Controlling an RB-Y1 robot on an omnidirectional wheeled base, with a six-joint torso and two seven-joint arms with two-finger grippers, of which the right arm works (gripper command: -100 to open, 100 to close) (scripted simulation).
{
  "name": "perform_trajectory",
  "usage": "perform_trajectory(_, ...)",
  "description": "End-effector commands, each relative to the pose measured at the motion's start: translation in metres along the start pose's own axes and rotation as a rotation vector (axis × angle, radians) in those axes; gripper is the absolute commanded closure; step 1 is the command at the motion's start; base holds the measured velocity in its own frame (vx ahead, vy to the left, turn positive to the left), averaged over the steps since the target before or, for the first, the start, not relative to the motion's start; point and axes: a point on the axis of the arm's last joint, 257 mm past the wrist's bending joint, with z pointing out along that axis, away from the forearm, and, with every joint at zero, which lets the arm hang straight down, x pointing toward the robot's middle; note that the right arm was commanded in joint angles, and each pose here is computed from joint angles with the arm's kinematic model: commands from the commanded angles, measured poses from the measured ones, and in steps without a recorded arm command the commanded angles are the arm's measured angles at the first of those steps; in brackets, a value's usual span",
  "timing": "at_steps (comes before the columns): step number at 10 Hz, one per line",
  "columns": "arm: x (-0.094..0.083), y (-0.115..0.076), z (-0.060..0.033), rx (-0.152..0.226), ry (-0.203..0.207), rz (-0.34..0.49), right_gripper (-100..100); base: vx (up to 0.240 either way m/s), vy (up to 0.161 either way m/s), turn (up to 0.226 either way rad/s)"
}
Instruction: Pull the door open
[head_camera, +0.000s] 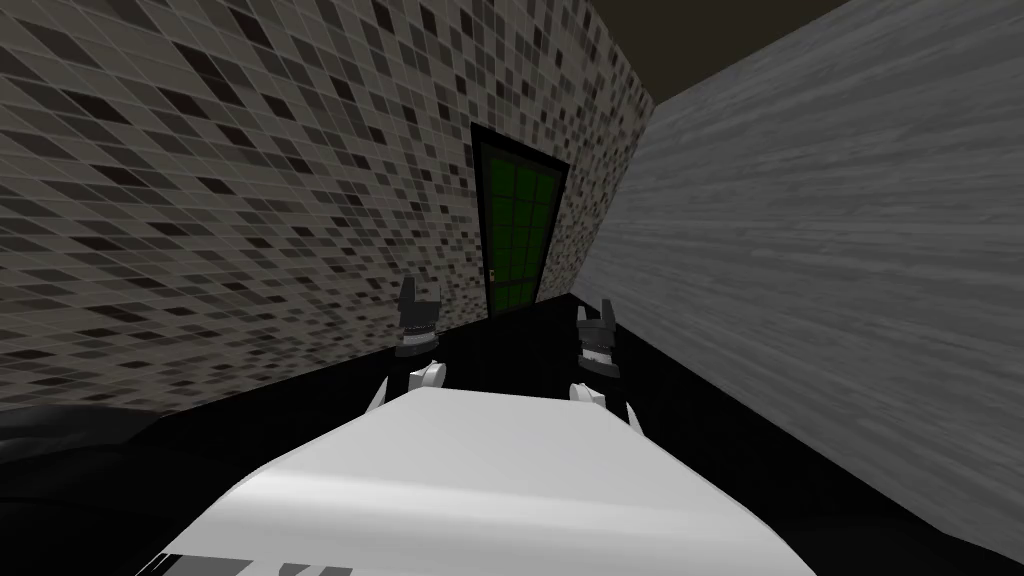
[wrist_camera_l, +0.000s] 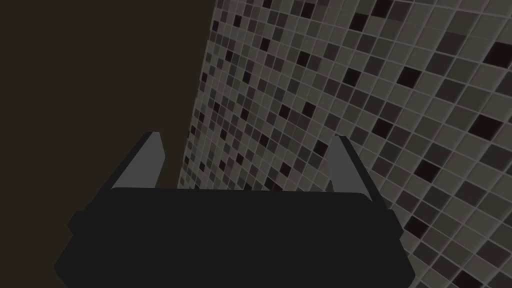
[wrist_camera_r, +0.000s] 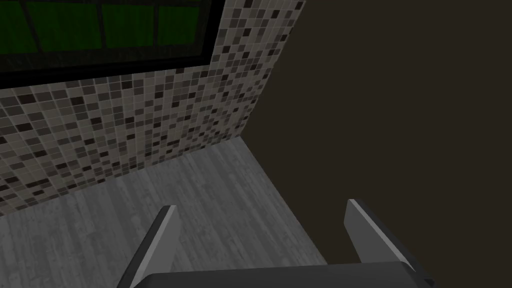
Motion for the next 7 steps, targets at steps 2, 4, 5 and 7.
perform_trajectory(2, -0.003, -0.014, -0.0058, 0.023, 0.019, -0.075, -100, 0.088, 0.041, 0.125)
perform_trajectory(4, -0.005, -0.024, -0.0102, 0.039, 0.031, -0.130, -100, 0.138, 0.048, 0.097)
perform_trajectory(5, -0.007, -0.031, -0.0133, 0.049, 0.038, -0.165, -100, 0.145, 0.051, 0.109)
perform_trajectory(7, -0.011, -0.040, -0.0179, 0.064, 0.049, -0.218, -100, 0.123, 0.026, 0.088)
